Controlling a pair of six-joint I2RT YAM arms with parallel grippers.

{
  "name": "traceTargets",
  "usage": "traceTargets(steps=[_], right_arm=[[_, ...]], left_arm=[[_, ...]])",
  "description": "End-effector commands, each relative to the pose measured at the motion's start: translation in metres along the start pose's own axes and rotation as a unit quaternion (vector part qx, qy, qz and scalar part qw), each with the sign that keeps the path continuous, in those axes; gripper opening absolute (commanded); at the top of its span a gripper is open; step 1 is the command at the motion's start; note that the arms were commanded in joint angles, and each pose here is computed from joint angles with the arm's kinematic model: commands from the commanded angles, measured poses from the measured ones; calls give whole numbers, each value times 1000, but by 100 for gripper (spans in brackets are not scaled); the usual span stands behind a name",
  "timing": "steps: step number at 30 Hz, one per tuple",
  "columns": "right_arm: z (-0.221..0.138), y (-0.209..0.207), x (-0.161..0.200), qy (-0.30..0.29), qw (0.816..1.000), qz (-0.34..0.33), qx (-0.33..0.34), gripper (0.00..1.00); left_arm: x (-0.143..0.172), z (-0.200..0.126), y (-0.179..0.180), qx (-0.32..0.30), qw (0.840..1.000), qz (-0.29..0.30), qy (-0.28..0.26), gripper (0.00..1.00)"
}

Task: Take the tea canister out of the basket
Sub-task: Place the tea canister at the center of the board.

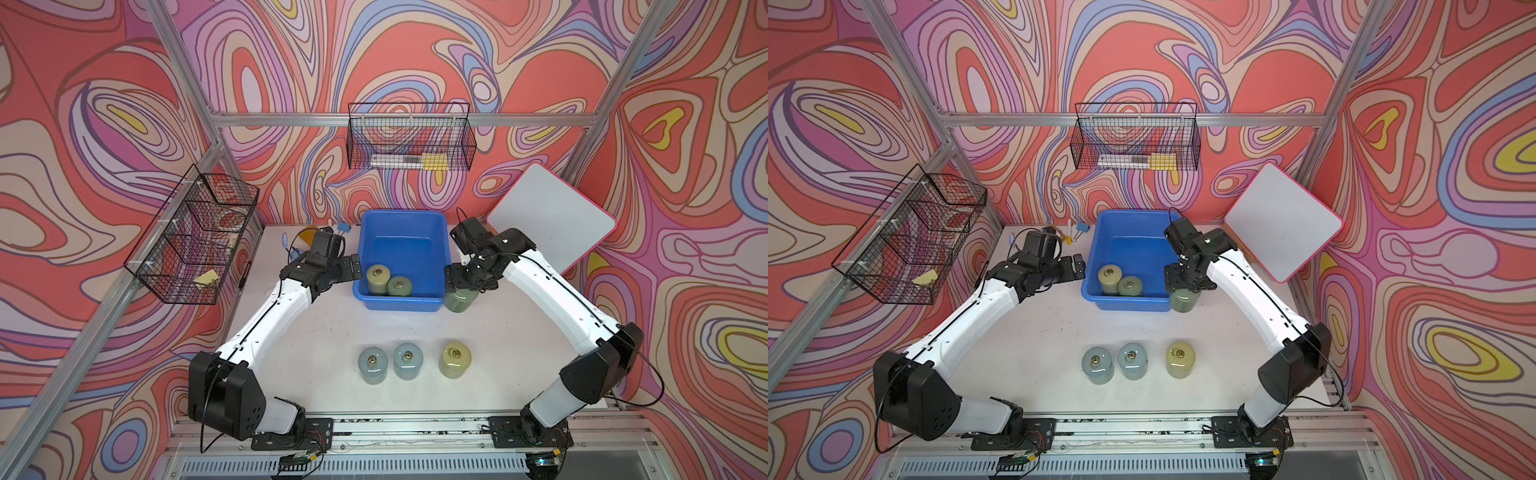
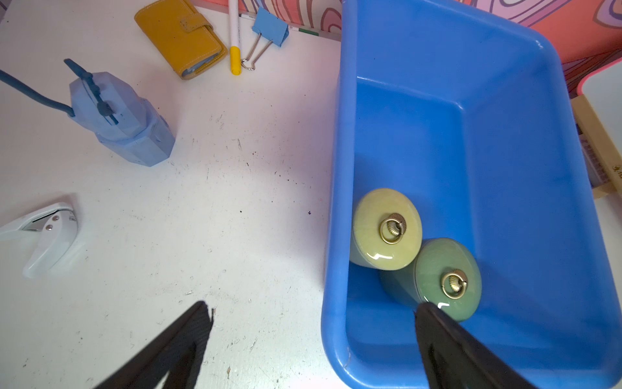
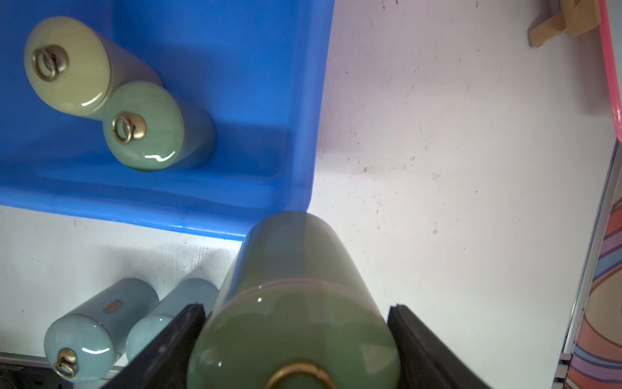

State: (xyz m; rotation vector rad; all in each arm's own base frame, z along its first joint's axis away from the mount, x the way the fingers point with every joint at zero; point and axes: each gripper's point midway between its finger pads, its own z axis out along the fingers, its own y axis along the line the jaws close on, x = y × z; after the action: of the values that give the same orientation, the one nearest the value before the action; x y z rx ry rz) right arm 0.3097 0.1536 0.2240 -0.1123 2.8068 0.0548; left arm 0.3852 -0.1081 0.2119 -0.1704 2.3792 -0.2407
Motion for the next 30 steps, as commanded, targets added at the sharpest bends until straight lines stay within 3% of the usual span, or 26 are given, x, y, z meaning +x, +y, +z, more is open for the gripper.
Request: traceTargets(steps=[1, 30], right_arm=[[-10, -3, -2, -36, 999, 18, -8, 62], [66, -17, 49, 14, 999, 36, 20, 63]], left_arm=[[1, -5, 4, 0, 1000, -9, -4, 99], [11, -1, 5, 1, 1000, -6, 9, 99]])
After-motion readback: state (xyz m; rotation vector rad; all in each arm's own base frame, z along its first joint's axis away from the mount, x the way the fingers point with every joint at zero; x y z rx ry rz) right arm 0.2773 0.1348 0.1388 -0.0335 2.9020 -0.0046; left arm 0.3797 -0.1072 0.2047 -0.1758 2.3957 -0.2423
